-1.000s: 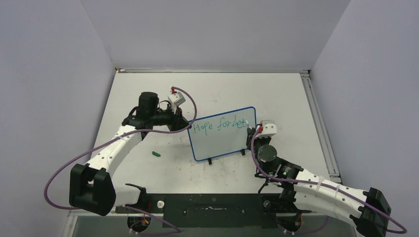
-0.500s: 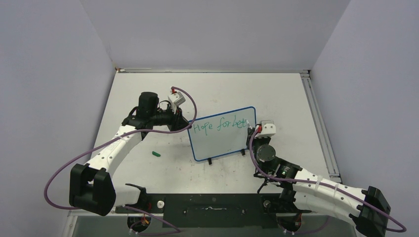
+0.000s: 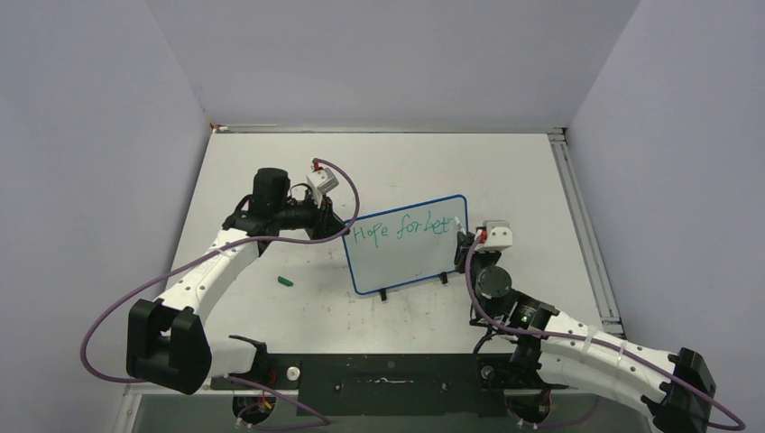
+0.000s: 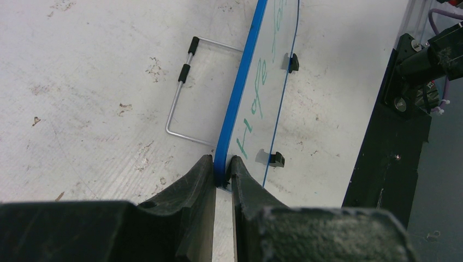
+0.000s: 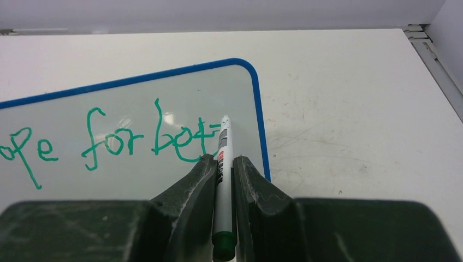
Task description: Write a sentence on the whiteboard
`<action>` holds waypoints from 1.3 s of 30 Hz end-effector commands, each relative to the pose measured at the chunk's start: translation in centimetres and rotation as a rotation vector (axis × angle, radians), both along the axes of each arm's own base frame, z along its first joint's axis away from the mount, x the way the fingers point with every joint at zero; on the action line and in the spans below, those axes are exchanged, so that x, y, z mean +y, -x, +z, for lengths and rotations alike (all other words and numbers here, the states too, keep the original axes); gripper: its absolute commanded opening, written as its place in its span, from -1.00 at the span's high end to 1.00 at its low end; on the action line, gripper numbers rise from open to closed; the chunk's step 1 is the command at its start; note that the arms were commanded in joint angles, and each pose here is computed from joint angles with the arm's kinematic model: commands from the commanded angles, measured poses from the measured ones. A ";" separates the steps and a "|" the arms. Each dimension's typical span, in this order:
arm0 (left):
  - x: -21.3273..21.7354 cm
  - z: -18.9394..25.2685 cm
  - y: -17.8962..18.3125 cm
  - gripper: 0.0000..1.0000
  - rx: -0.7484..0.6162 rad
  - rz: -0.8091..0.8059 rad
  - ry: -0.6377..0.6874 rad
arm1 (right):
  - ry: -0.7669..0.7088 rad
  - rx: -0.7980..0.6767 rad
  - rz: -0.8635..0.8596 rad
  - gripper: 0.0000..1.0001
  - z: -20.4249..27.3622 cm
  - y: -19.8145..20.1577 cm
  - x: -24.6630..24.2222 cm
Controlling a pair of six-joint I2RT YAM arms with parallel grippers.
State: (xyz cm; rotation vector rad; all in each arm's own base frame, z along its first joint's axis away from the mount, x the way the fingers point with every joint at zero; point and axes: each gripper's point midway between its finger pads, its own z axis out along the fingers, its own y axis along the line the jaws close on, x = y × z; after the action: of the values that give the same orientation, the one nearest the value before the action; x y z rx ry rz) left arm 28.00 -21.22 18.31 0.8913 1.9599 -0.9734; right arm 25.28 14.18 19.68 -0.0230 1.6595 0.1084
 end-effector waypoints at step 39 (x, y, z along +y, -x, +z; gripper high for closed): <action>0.6 -1.0 -0.1 1.00 0.012 0.012 -0.052 | -0.015 0.077 -0.011 0.89 -2.3 0.2 0.0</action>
State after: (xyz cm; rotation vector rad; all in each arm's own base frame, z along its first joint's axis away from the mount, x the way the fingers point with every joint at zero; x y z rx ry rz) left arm 28.00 -21.23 18.32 0.8917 1.9592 -0.9741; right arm 25.35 14.71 18.20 -0.0323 1.7050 0.1234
